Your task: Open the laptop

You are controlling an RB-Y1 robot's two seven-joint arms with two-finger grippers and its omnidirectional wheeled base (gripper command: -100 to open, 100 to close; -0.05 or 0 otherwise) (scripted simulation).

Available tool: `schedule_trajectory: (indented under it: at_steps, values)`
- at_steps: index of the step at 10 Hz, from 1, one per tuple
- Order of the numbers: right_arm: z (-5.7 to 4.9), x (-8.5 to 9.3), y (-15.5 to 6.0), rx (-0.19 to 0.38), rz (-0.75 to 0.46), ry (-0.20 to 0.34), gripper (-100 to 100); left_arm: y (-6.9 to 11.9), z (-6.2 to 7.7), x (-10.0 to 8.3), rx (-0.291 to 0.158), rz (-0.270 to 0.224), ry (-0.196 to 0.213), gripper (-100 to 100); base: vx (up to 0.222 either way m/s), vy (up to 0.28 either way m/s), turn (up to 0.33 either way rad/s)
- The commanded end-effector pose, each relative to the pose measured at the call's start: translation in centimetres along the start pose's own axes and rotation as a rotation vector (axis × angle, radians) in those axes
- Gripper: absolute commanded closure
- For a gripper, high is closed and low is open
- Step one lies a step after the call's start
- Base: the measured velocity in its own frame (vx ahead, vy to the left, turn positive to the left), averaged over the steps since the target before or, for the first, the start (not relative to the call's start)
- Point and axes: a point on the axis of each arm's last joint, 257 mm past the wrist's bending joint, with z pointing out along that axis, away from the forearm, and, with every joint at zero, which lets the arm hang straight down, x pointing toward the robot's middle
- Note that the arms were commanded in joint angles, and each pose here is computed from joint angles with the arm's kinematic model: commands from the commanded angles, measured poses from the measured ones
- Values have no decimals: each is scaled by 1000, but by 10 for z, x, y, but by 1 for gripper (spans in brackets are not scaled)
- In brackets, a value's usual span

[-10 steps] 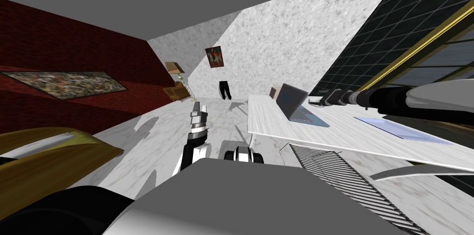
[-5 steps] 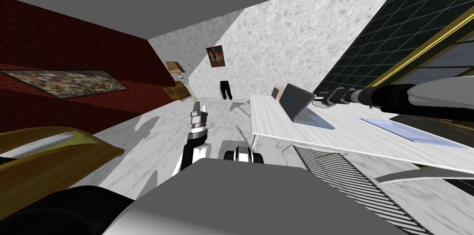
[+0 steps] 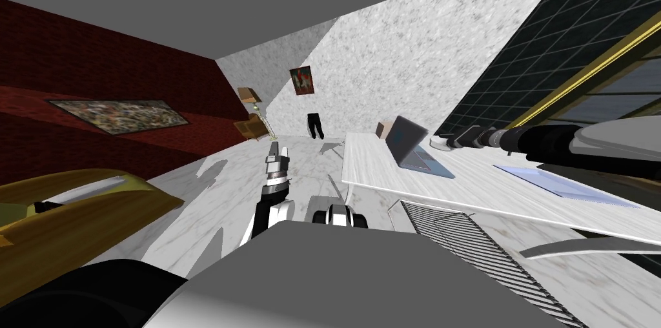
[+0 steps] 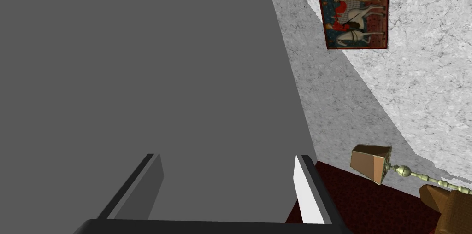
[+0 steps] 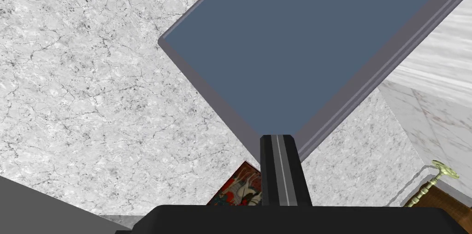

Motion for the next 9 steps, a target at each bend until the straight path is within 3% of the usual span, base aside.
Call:
schedule_trajectory:
  at_steps: [1,3,4,5,9]
  values:
    - [2,1,6,2,93,-38,100,0,0,0,0,0,0,0,-58,-168,56]
    - [3,2,10,4,163,-69,100,0,0,0,0,0,0,0,-40,-138,49]
    - [2,2,9,4,141,-59,100,0,0,0,0,0,0,0,-20,-58,11]
    - [0,8,2,6,120,-26,-100,0,0,0,0,0,0,0,17,36,63]
    - [-7,20,-15,17,72,50,-100,0,0,0,0,-1,0,0,23,95,50]
